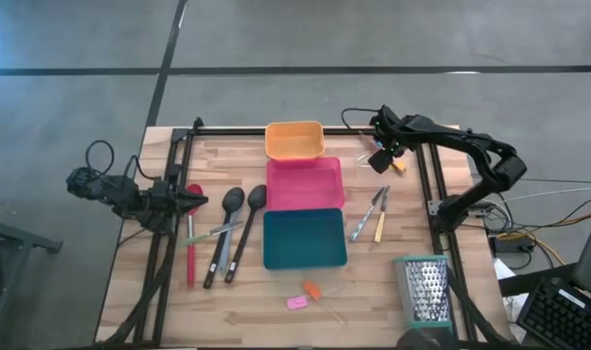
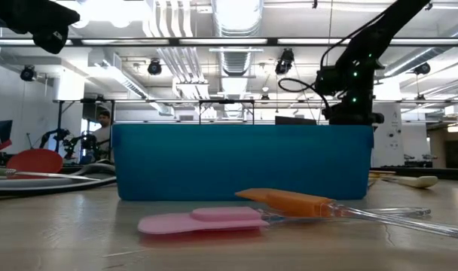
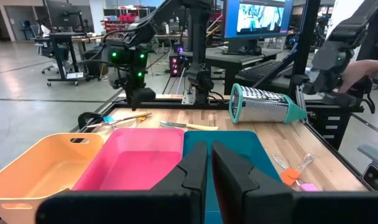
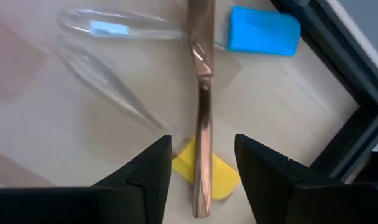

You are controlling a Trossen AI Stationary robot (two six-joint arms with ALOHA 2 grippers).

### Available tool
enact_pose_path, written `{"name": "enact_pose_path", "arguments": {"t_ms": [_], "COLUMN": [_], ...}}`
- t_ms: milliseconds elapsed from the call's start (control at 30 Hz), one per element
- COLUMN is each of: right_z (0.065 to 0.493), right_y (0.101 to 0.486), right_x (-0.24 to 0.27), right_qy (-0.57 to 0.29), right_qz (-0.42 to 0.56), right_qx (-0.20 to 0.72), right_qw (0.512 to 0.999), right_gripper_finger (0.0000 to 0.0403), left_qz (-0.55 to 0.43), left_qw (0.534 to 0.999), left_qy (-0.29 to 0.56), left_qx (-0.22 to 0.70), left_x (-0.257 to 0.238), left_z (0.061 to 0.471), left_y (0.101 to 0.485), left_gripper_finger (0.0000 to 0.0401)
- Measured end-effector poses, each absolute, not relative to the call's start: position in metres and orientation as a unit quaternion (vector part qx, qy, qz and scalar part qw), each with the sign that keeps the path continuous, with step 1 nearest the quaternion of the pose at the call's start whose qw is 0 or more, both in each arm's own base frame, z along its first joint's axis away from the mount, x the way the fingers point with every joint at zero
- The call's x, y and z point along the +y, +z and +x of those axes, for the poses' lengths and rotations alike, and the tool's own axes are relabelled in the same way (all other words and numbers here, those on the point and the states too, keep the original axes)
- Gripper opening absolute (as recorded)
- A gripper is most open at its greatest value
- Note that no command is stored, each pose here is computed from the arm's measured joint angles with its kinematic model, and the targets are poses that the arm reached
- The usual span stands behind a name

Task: Pick & Place Kitchen Items
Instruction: Put the gold knife into the blue bin

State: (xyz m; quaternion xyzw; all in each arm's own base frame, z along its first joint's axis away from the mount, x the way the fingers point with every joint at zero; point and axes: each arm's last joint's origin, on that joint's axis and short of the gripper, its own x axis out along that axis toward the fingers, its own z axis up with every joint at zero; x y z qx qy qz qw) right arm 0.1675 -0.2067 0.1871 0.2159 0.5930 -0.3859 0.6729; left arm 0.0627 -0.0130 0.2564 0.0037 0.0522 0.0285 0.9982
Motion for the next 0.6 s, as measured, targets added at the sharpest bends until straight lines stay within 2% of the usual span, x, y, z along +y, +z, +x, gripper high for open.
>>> {"name": "enact_pose_path", "arguments": {"t_ms": [267, 600], "right_z": [0.167, 0.172], "right_y": [0.173, 0.155], "right_x": [-0.214, -0.225], "right_qy": [-0.348, -0.346], "right_qz": [0.247, 0.243], "right_qx": [0.601, 0.602], "right_qw": [0.676, 0.678], "right_gripper_finger": [0.0145, 0.0126], "left_qz": [0.004, 0.004], "left_qw": [0.998, 0.998], "left_qy": [0.028, 0.028], "left_qx": [0.052, 0.052], "left_x": [-0.013, -0.013], "left_z": [0.063, 0.063], "left_y": [0.256, 0.256], "left_gripper_finger": [0.0026, 0.0026]}}
